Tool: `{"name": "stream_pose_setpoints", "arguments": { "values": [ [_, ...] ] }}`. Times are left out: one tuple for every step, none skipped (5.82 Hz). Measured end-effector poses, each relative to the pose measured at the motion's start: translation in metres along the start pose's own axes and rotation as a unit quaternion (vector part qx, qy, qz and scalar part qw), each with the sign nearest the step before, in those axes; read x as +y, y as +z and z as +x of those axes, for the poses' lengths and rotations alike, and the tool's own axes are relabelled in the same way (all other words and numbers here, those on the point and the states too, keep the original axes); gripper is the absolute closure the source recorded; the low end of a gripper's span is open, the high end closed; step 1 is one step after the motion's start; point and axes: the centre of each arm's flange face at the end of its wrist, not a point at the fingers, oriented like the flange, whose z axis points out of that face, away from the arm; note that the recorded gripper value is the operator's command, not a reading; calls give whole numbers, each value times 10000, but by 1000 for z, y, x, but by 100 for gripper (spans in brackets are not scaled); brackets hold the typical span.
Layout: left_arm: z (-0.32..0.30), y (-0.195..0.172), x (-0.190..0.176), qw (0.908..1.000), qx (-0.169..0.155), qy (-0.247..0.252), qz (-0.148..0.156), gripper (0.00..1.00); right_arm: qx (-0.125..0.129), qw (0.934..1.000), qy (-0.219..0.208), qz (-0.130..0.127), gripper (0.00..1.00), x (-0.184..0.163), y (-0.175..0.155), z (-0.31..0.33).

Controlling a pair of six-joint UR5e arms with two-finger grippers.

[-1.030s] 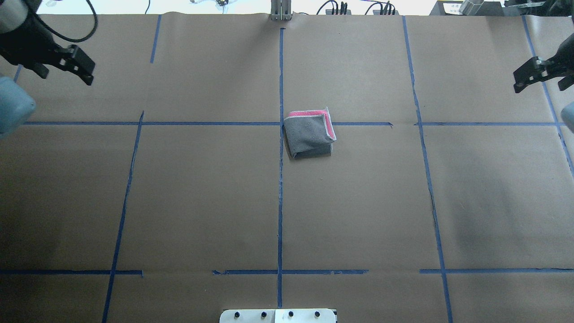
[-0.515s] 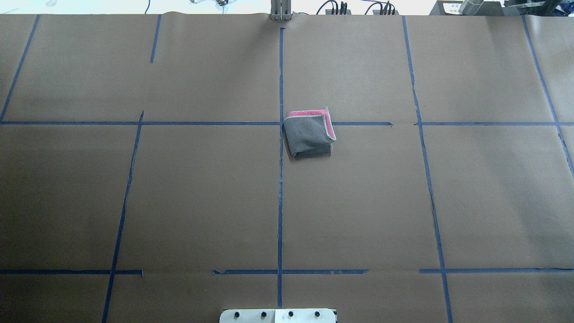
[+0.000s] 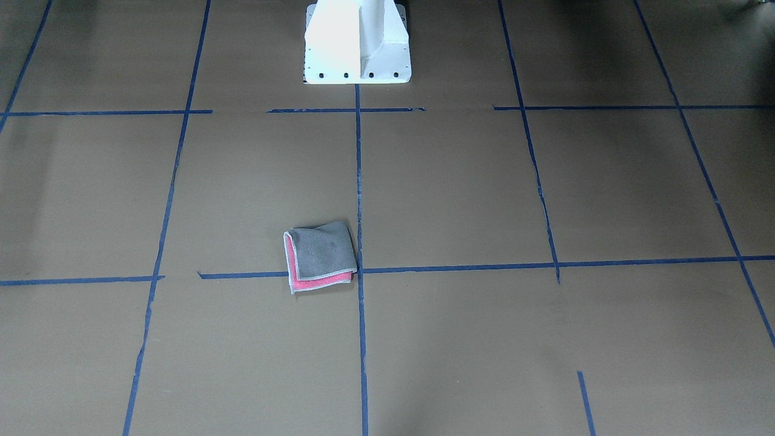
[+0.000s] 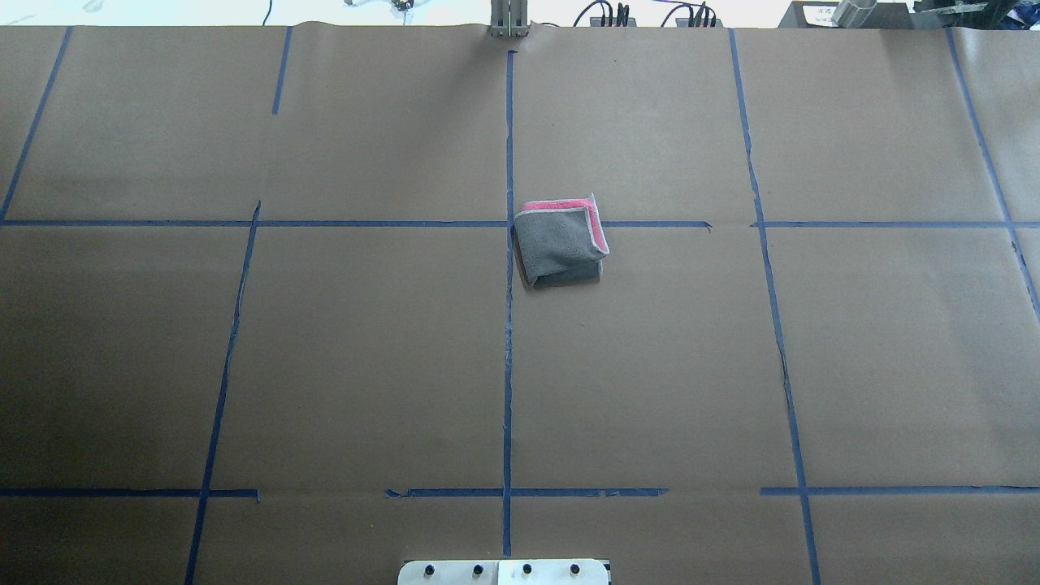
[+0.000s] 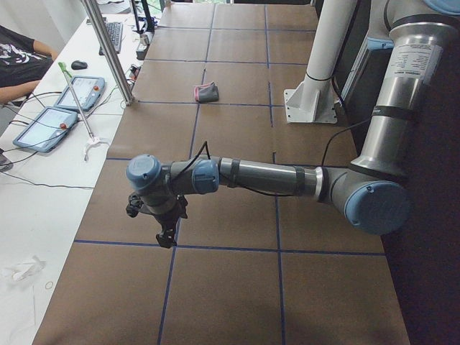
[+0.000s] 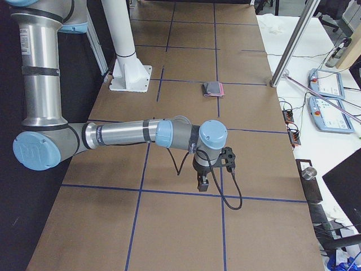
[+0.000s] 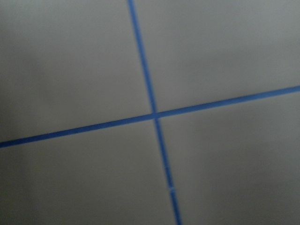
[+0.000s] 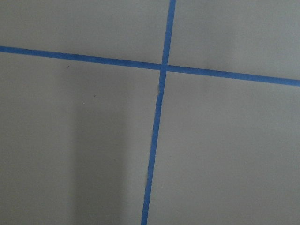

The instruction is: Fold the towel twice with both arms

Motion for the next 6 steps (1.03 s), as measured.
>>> {"name": "stream_pose_setpoints", "arguments": {
  "values": [
    [-33, 37, 22, 9999, 72, 60, 57, 0, -21, 10000, 10, -8, 0, 11, 6, 9],
    [-50, 58, 36, 9999, 124, -25, 94, 0, -16, 10000, -11, 32, 0, 19, 10, 13],
    [-51, 56, 38, 9993, 131, -300, 195, 0, 1, 9999, -43, 98, 0, 20, 9, 12],
    [-34, 35, 32, 9973, 115, -616, 395, 0, 37, 9998, -23, 175, 0, 17, 2, 7],
    [-11, 10, 27, 9951, 127, -838, 510, 0, 119, 9996, 66, 249, 0, 14, -6, 1],
    [9, -6, 35, 9939, 150, -964, 509, 0, 193, 9993, 128, 293, 0, 16, -11, -4]
  ]
}}
